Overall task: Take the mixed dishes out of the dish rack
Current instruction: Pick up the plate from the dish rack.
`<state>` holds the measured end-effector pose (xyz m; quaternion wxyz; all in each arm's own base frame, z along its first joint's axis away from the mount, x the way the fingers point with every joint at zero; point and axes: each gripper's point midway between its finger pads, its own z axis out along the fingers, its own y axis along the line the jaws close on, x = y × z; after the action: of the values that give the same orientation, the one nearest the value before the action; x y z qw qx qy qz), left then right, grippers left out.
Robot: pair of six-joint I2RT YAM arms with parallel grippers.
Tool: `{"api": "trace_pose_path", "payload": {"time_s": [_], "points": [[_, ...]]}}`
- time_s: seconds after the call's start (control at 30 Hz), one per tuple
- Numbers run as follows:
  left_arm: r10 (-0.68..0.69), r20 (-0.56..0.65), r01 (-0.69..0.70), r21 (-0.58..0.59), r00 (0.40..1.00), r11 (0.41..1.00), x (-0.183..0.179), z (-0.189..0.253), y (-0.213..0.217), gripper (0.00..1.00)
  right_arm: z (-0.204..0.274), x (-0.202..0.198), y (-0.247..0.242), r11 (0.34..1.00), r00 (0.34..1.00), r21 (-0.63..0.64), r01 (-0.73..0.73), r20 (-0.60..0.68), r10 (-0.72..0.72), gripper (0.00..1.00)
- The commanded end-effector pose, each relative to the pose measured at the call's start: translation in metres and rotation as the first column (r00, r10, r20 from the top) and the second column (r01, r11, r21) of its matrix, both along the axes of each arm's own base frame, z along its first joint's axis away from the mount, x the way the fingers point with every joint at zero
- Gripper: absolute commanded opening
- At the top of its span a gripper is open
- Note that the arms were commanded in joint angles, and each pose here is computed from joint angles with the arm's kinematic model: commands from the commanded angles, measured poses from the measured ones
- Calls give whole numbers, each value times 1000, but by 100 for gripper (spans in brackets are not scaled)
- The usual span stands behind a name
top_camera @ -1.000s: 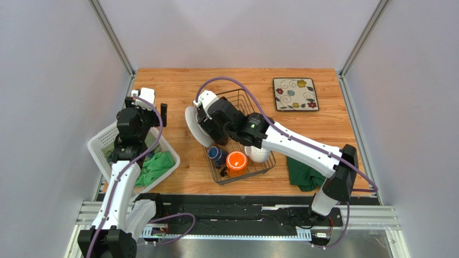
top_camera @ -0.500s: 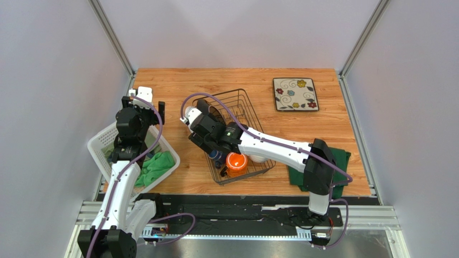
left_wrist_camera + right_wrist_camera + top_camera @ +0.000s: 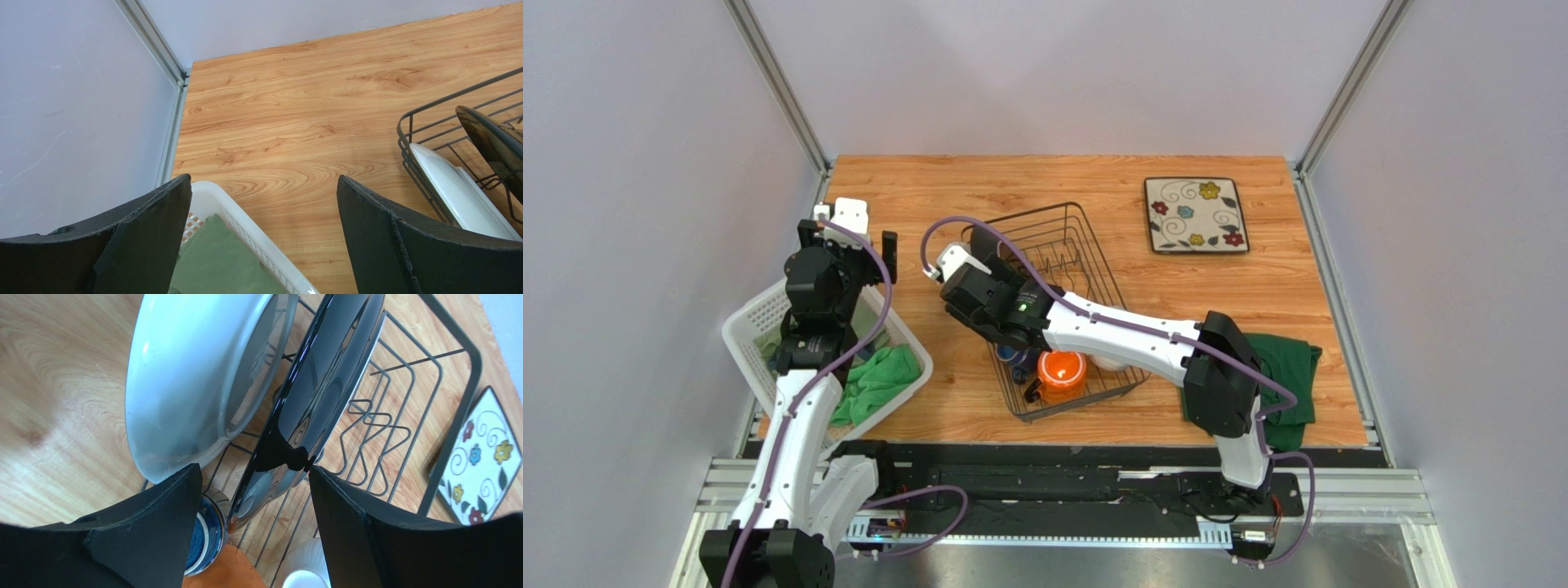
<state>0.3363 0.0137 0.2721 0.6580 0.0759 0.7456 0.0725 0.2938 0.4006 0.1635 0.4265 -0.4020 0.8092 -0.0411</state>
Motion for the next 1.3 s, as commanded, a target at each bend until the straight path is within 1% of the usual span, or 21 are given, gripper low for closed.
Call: {"api": "trace_pose_path", "payload": {"time_s": [0.0,0.4,0.57,1.27], "points": [[14,63,-13,-18,998,1000,-2,17,1,96,28,28,4,996,992,59,67,108,-73,71],[10,67,-8,-22,998,1000,-2,18,0,96,42,43,-10,991,977,59,122,166,-130,70],[12,69,-11,-19,998,1000,-3,18,1,96,47,49,-16,987,971,68,147,179,-157,68],[12,78,-11,-19,997,1000,-5,19,1,96,60,62,-43,965,934,103,242,244,-260,68]]}}
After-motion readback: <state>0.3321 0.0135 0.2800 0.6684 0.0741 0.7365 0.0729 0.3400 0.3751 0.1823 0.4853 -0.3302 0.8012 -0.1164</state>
